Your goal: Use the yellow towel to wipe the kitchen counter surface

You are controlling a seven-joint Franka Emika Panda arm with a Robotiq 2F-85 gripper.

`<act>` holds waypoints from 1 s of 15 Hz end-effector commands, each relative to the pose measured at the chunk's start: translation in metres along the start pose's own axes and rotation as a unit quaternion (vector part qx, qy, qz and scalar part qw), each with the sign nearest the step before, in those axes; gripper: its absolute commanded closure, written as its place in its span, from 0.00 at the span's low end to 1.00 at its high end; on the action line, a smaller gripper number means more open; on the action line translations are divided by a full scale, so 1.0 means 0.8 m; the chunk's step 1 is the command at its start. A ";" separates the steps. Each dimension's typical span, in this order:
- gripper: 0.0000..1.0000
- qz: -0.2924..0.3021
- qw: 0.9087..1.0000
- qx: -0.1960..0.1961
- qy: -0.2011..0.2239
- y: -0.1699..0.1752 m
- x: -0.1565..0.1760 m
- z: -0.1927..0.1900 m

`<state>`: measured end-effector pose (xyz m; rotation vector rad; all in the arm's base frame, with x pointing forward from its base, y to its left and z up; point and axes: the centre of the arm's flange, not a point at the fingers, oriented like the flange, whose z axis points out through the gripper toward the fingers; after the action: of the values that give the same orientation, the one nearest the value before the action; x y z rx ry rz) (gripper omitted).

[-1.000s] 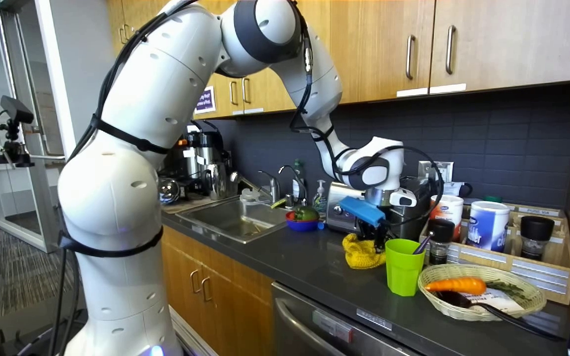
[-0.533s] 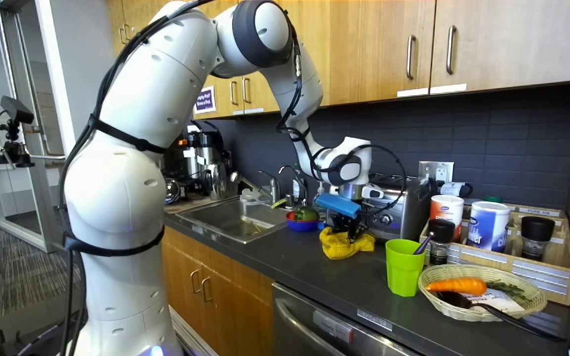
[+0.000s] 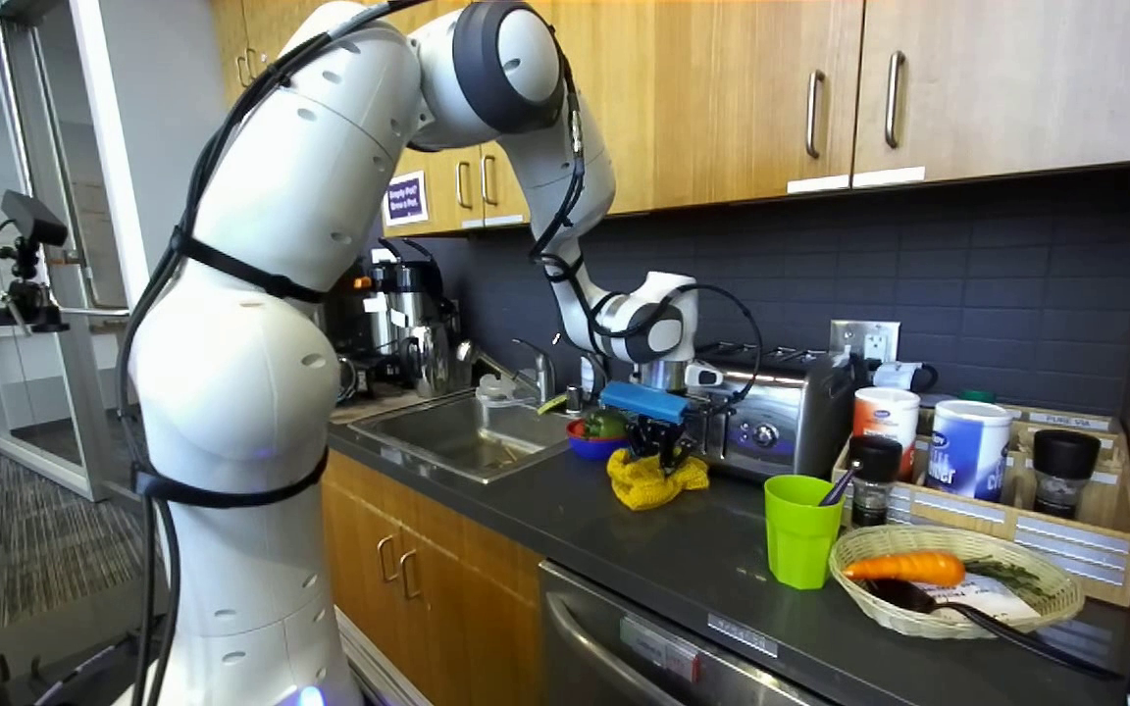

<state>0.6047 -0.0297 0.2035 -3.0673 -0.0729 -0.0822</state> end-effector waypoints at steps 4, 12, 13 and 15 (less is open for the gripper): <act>0.95 -0.050 0.998 -0.009 -0.041 -0.023 -0.040 0.041; 0.95 -0.037 0.998 -0.010 -0.055 0.005 -0.082 0.031; 0.95 -0.030 0.998 -0.009 -0.056 0.011 -0.089 0.032; 0.95 -0.010 0.998 -0.002 -0.064 0.023 -0.107 0.033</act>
<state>0.5631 -0.0315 0.2024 -3.0849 -0.1613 0.0000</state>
